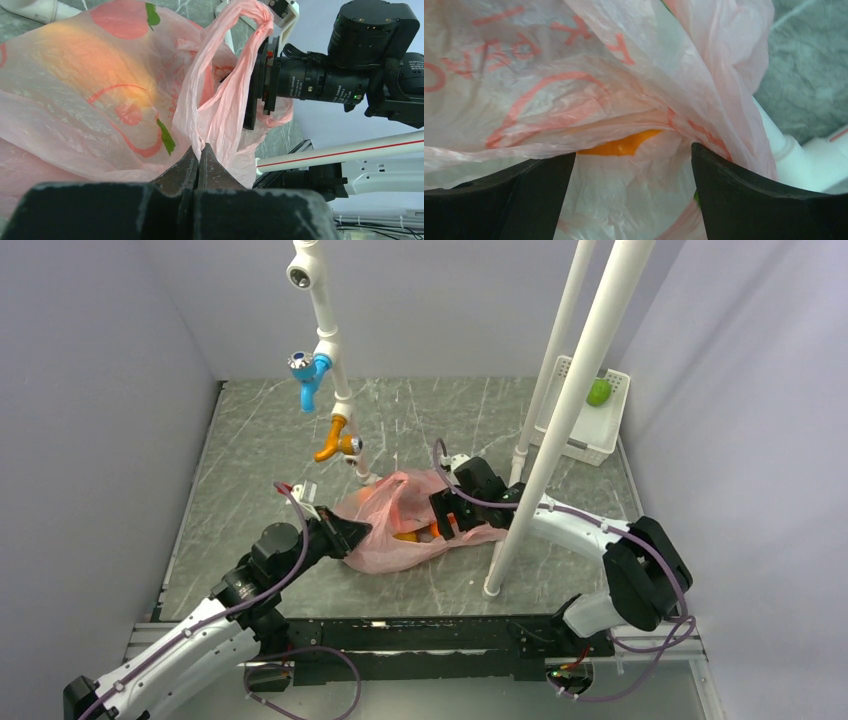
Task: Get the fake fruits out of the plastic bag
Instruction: Take out the fake fruit from the plastic bag.
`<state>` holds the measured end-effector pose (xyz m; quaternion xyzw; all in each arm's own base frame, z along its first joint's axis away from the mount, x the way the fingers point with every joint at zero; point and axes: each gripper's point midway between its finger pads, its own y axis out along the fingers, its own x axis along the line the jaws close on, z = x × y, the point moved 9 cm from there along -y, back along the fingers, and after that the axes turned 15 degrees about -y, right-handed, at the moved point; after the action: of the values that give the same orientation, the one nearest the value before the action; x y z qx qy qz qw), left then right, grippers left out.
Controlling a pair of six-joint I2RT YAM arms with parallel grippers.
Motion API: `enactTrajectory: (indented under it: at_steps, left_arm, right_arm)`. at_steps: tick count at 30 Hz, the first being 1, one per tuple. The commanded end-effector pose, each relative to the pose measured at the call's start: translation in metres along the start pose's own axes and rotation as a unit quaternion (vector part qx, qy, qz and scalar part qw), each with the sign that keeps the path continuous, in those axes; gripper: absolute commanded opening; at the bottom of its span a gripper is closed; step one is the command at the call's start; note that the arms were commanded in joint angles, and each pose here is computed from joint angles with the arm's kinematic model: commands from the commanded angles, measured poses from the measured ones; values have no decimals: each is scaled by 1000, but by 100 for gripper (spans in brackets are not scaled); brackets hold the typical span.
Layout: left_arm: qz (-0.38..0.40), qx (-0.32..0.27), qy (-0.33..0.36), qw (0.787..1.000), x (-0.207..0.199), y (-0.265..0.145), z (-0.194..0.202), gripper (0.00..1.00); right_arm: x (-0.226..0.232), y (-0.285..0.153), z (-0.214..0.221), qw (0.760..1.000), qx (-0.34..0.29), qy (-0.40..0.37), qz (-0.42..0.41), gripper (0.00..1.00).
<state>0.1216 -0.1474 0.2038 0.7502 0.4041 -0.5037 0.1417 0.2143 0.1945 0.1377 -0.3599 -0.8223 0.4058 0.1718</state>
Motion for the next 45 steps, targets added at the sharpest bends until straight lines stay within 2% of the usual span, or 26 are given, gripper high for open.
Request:
enactTrajectory:
  at_steps: [1, 5, 9, 13, 16, 18, 20, 23, 26, 30, 33, 36, 41, 45]
  left_arm:
    - [-2, -20, -3, 1000, 5, -2, -2, 0]
    - [-10, -17, -6, 1000, 8, -2, 0, 0]
    - [-11, -8, -4, 1000, 7, -1, 1, 0]
    - [-10, 0, -1, 1000, 5, 1, 1, 0]
    - [-11, 4, -3, 1000, 6, 3, 3, 0]
    - [-7, 4, -5, 1000, 5, 4, 3, 0]
    - [0, 3, -6, 1000, 4, 4, 3, 0]
    - [17, -7, -2, 1000, -2, 0, -1, 0]
    - [24, -19, 1, 1000, -2, -5, -3, 0]
    - [33, -24, 13, 999, -1, -9, -3, 0]
    - [25, -14, 22, 999, -2, -8, -3, 0]
    - [27, -10, 25, 999, -4, -4, -3, 0]
    - [38, -2, 28, 999, -10, 2, -4, 0]
    - [31, 13, 25, 999, -8, 6, -1, 0]
  right_arm:
    - [-7, -9, 18, 996, 61, 23, 56, 89]
    - [-6, -6, 16, 996, 69, 22, 49, 89]
    - [5, -27, -17, 999, -30, -4, -15, 89]
    - [12, -60, -57, 990, -125, -22, -57, 88]
    - [19, -68, -71, 982, -160, -35, -97, 86]
    - [22, -63, -75, 979, -159, -40, -120, 78]
    - [25, -56, -77, 978, -149, -42, -136, 65]
    - [27, -49, -71, 979, -136, -42, -146, 51]
    - [30, -48, -57, 978, -132, -45, -157, 45]
    - [29, -44, -35, 983, -119, -43, -133, 45]
    - [19, -36, -24, 995, -73, -24, -65, 56]
    - [19, -28, -23, 995, -70, -26, -60, 65]
    - [17, -12, -31, 995, -71, -41, -48, 72]
    - [11, 5, -32, 998, -47, -47, -18, 77]
